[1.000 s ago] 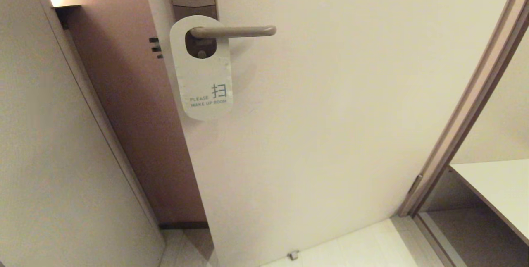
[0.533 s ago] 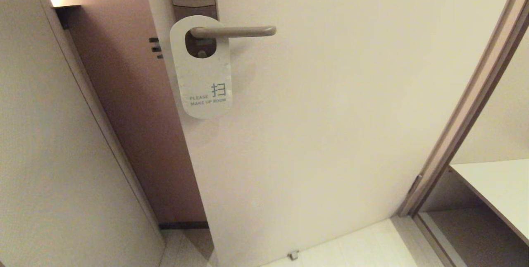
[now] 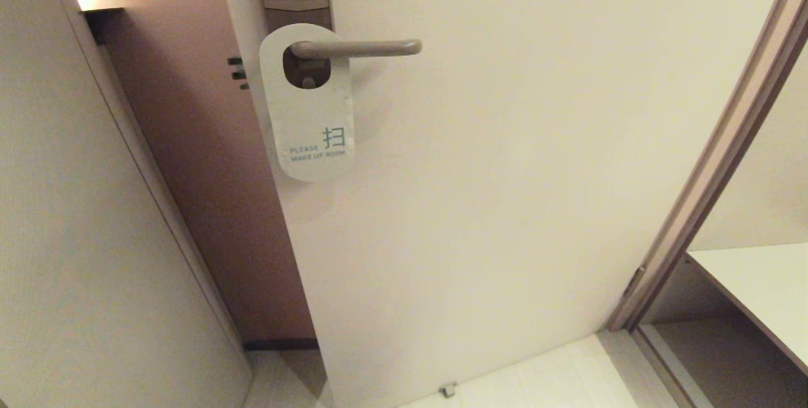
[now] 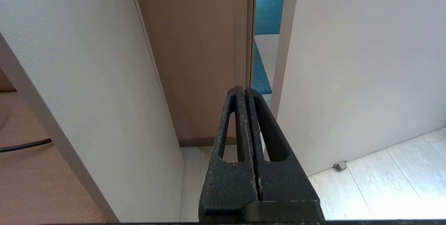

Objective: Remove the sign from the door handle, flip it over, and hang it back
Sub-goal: Take down the sign

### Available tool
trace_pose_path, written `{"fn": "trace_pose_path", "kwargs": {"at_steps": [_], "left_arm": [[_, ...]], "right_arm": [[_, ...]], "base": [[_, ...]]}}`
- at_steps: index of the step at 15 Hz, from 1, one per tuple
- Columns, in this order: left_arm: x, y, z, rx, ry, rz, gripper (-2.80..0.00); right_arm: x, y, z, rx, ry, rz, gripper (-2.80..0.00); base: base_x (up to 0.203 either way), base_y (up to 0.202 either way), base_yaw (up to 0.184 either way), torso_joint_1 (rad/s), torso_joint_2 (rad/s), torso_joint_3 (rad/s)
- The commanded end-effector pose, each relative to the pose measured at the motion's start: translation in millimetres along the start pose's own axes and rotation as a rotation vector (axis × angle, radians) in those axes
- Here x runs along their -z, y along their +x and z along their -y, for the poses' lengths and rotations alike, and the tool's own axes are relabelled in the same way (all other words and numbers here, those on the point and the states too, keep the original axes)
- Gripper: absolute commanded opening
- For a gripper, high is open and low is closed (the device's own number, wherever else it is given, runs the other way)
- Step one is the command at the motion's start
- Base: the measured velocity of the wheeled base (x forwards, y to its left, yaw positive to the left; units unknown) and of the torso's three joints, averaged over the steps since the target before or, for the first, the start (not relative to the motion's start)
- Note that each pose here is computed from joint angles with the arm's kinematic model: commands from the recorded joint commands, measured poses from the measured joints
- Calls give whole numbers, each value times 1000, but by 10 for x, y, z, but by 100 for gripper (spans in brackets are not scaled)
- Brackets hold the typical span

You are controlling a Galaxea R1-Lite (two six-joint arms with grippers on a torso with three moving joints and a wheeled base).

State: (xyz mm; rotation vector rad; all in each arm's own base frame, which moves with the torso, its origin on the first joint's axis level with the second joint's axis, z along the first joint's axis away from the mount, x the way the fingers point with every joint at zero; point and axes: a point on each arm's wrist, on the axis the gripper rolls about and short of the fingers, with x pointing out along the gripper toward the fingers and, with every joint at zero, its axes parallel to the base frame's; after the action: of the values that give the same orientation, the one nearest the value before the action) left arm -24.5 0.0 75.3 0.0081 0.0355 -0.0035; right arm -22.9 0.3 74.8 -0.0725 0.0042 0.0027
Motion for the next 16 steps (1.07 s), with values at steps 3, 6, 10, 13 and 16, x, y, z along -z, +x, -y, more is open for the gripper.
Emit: {"fn": "trace_pose_path", "kwargs": {"at_steps": [3, 6, 10, 13, 16], "left_arm": [[-3, 0, 0, 0, 0, 0, -280], [-3, 0, 0, 0, 3, 0, -280], [-2, 0, 1, 4, 7, 0, -280], [-1, 1, 0, 1, 4, 0, -280], [-1, 1, 0, 0, 5, 0, -280]], "right_arm": [[0, 1, 0, 1, -1, -2, -280], [0, 1, 0, -1, -1, -2, -280], [0, 1, 0, 0, -1, -2, -280], [0, 1, 0, -1, -1, -2, -280], [0, 1, 0, 1, -1, -2, -280]], "base": [[0, 0, 0, 0, 0, 0], [0, 0, 0, 0, 0, 0], [0, 0, 0, 0, 0, 0], [0, 0, 0, 0, 0, 0], [0, 0, 0, 0, 0, 0]]}}
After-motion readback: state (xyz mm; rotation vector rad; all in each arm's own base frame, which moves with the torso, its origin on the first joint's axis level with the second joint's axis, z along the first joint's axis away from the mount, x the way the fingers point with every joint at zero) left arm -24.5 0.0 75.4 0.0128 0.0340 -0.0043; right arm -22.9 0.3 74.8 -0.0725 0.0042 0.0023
